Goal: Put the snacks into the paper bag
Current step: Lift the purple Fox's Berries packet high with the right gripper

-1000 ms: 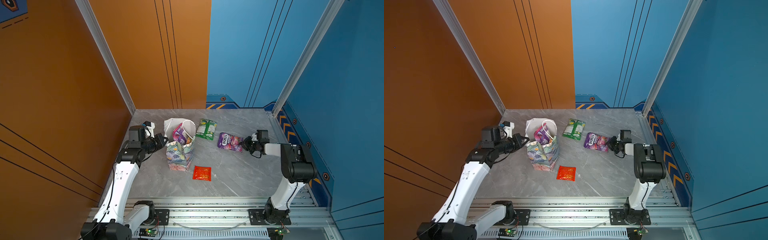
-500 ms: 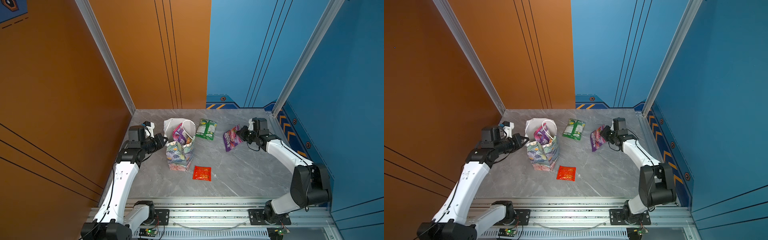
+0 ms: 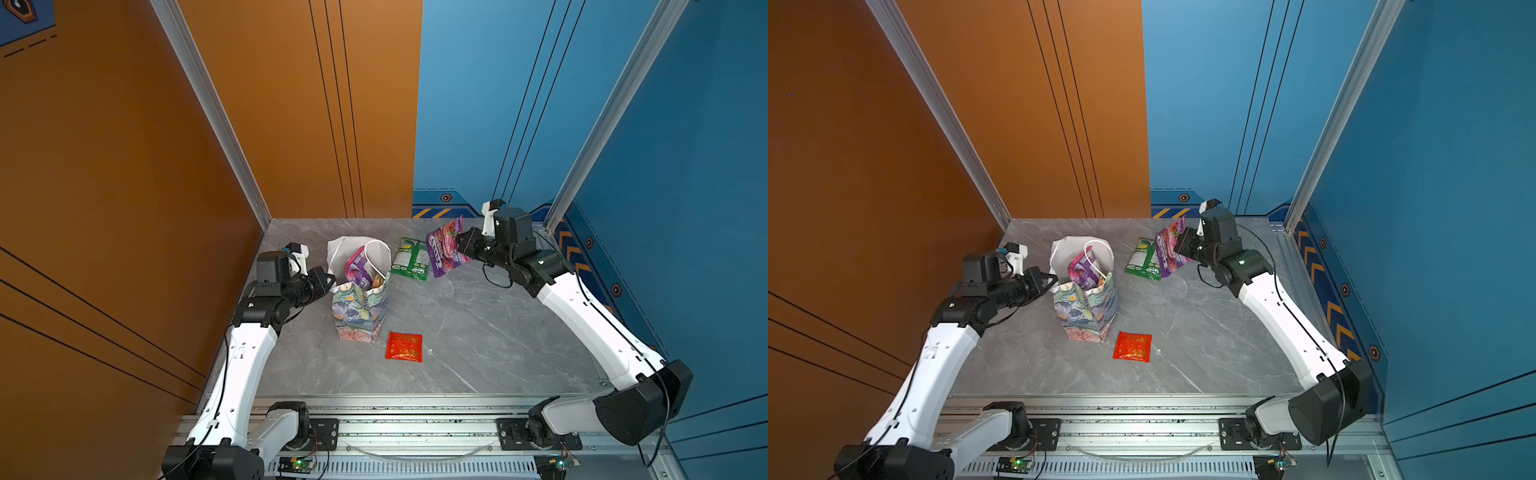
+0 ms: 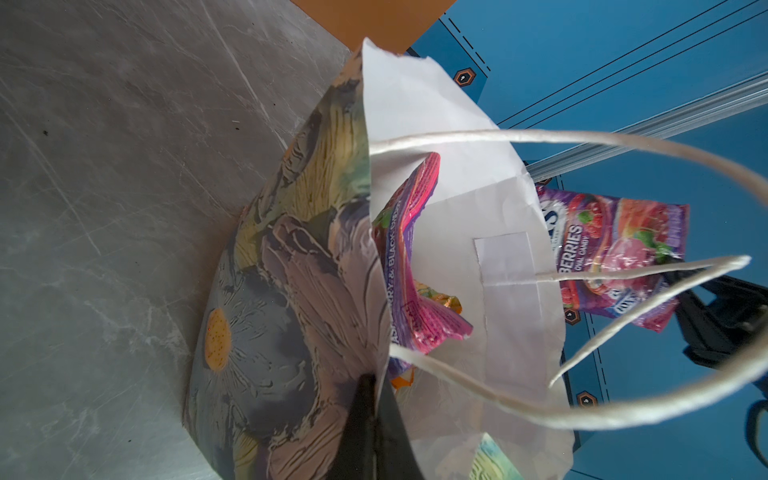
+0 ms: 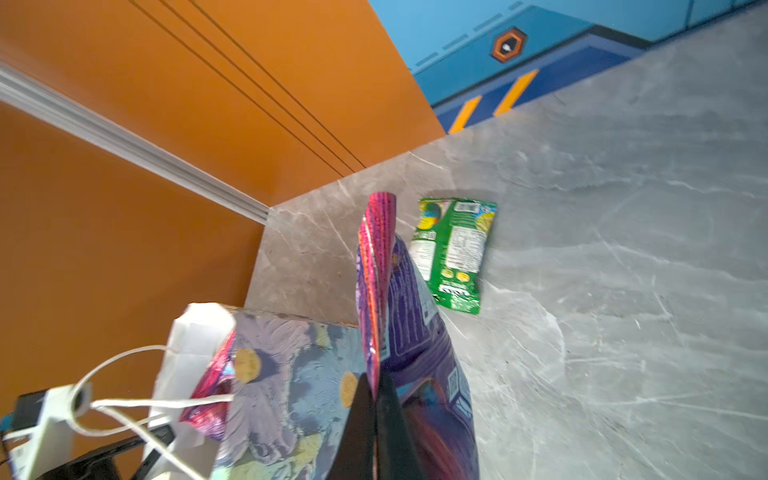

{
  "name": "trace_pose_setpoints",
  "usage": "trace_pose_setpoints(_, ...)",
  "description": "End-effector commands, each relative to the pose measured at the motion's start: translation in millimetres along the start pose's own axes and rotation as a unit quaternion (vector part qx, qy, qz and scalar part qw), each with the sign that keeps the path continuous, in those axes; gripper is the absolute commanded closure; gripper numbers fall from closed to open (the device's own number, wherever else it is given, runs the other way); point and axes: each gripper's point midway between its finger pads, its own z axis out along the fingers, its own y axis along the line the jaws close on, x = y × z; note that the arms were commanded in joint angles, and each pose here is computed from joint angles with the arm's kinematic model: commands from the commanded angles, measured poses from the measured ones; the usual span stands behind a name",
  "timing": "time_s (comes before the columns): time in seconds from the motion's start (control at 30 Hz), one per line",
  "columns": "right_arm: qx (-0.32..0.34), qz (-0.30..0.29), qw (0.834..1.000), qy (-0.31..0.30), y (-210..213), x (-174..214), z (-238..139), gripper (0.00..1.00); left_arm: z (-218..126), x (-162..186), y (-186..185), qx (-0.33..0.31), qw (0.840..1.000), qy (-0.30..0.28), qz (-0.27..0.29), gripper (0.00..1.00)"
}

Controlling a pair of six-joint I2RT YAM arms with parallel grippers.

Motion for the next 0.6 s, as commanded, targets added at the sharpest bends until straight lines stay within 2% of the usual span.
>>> trace_pose_setpoints(0.0,-0.004,-0.035,0.999,-0.038,28,-21,-21,1.00,-3,2,0,-0.001,1.000,0.006,0.001,1.00)
trace_pose_setpoints(0.57,-0.087,-0.095,0.989,-0.070,133,-43,-25,1.00,-4,4,-1,0.001,1.000,0.005,0.000,1.00)
